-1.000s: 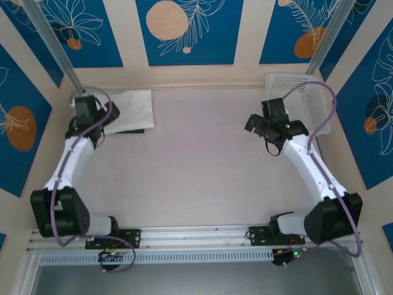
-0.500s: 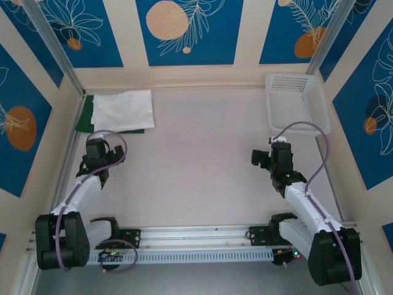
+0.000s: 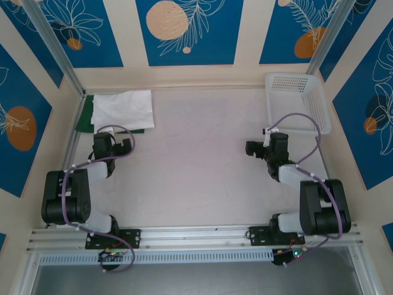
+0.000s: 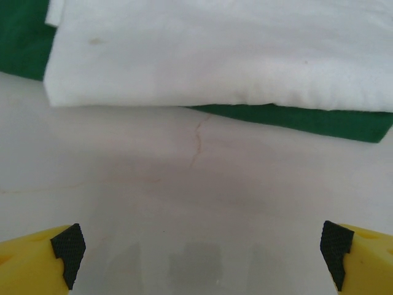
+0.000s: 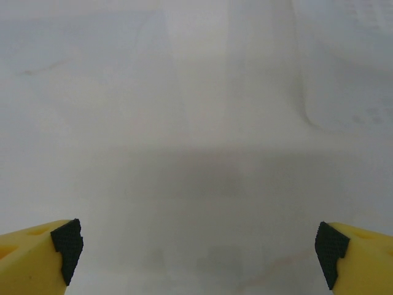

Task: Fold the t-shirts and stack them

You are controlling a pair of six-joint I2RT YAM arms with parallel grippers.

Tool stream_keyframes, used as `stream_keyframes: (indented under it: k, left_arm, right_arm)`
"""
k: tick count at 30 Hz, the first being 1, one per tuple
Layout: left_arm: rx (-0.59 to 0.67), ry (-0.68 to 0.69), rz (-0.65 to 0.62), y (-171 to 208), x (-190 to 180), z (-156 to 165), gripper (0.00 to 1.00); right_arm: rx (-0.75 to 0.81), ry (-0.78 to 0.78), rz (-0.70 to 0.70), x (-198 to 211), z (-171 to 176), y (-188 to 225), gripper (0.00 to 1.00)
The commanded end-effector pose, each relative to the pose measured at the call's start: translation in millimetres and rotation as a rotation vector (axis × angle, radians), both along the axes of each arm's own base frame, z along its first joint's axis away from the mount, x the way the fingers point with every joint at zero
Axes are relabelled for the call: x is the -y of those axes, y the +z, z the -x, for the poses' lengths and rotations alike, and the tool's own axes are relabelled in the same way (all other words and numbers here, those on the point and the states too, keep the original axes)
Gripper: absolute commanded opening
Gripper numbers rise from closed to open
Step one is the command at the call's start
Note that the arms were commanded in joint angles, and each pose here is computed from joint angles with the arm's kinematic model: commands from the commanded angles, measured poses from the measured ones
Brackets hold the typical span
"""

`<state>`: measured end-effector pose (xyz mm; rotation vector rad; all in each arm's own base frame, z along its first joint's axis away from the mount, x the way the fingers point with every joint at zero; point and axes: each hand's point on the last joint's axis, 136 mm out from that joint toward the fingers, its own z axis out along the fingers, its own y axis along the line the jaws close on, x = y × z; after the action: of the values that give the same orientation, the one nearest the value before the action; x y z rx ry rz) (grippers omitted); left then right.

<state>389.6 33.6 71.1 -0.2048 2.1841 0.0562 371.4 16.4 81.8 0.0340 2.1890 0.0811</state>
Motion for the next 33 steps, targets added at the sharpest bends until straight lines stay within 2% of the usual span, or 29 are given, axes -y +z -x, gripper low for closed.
stream_keyframes:
  k: [1,3,6,10,14,19,21,23,25,27,28,30,33]
  left_arm:
    - [0.102,-0.084,-0.017,21.5,17.7,-18.3,1.00]
    - [0.108,-0.109,-0.035,22.4,24.2,-18.7,1.00]
    - [0.120,-0.141,-0.074,23.0,33.5,-18.7,1.00]
    - [0.173,-0.165,-0.159,25.0,46.8,-13.5,1.00]
    - [0.205,-0.161,-0.171,25.3,47.8,-6.9,1.00]
    - [0.353,-0.330,-0.184,27.7,77.7,12.5,1.00]
    - [0.330,-0.309,-0.185,24.4,74.8,13.1,1.00]
    - [0.276,-0.254,-0.187,19.6,65.8,3.2,1.00]
    - [0.230,-0.225,-0.144,16.5,56.6,-5.2,1.00]
    - [0.229,-0.221,-0.129,16.3,53.9,-5.9,1.00]
    - [0.227,-0.219,-0.130,15.7,53.4,-6.1,1.00]
    - [0.229,-0.219,-0.128,16.4,53.5,-6.2,1.00]
    - [0.230,-0.219,-0.128,16.4,53.4,-6.0,1.00]
  right_arm:
    - [0.129,0.069,-0.012,-12.2,-33.8,27.7,0.99]
    - [0.150,0.129,-0.030,-23.8,-36.9,23.3,0.99]
    - [0.160,0.130,-0.050,-21.7,-34.2,18.2,0.99]
    - [0.301,0.179,-0.091,-23.5,-11.4,19.8,0.99]
    - [0.399,0.163,-0.059,-22.9,5.3,24.9,0.99]
    - [0.495,0.236,0.009,-41.8,25.0,27.8,0.99]
    - [0.499,0.254,0.020,-46.1,25.0,28.4,0.99]
    - [0.492,0.201,0.028,-38.7,19.4,28.3,0.99]
    - [0.459,0.081,0.029,-18.8,9.8,25.7,0.99]
    - [0.360,-0.086,-0.005,11.0,-3.7,17.7,0.99]
    - [0.322,-0.117,-0.033,19.4,-11.0,16.6,0.99]
    - [0.261,-0.079,-0.016,10.9,-25.3,12.9,0.99]
    - [0.264,-0.063,-0.014,8.3,-25.0,13.2,0.99]
